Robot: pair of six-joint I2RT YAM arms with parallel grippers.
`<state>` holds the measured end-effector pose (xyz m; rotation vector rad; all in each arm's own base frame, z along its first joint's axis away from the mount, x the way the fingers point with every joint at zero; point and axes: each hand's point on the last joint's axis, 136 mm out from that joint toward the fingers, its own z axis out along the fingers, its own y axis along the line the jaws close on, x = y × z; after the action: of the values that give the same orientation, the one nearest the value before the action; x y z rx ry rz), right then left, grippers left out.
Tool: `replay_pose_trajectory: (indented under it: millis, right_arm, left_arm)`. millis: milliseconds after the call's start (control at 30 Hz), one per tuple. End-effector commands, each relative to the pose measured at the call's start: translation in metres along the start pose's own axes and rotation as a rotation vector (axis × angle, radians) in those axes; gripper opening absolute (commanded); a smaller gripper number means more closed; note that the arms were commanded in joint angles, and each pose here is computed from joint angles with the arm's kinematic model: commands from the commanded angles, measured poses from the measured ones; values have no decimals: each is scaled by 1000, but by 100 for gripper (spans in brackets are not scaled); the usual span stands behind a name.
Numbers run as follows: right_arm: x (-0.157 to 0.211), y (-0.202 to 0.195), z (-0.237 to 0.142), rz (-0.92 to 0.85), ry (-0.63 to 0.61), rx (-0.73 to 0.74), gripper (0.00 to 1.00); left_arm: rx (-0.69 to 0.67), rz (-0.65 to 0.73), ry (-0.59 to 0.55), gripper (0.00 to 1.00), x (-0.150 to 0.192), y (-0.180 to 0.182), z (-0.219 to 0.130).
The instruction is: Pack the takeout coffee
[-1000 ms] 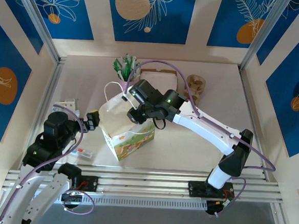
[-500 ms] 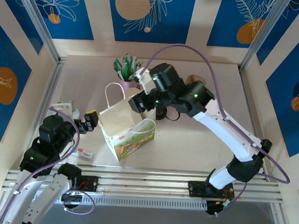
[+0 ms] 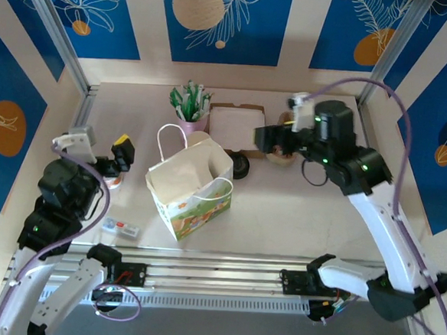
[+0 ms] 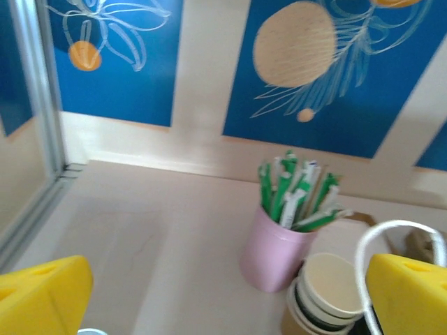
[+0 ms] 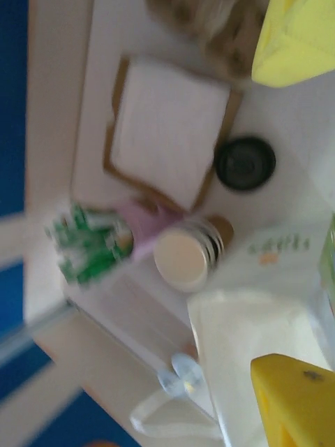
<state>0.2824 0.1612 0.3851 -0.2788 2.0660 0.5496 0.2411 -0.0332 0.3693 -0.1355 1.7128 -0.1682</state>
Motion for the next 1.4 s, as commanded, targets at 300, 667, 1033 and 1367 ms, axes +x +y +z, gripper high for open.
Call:
replay_pose_trajectory:
  millis: [300,667,1033,1367]
  right_arm:
    - [70,-171,-9,246,-217,539,99]
    - [138,-256,43,253,-255,677,99]
    - [130,-274,101,89,-240,589,99]
    - [137,-263,96,65,-247,548,99]
  left_arm:
    - [-317,-64,201,100,23,62,61]
    - [-458,72,199,100,100,108,115]
    - [-436,166,194,100,175,120,156]
    - [-340,195,181,100,219,114,178]
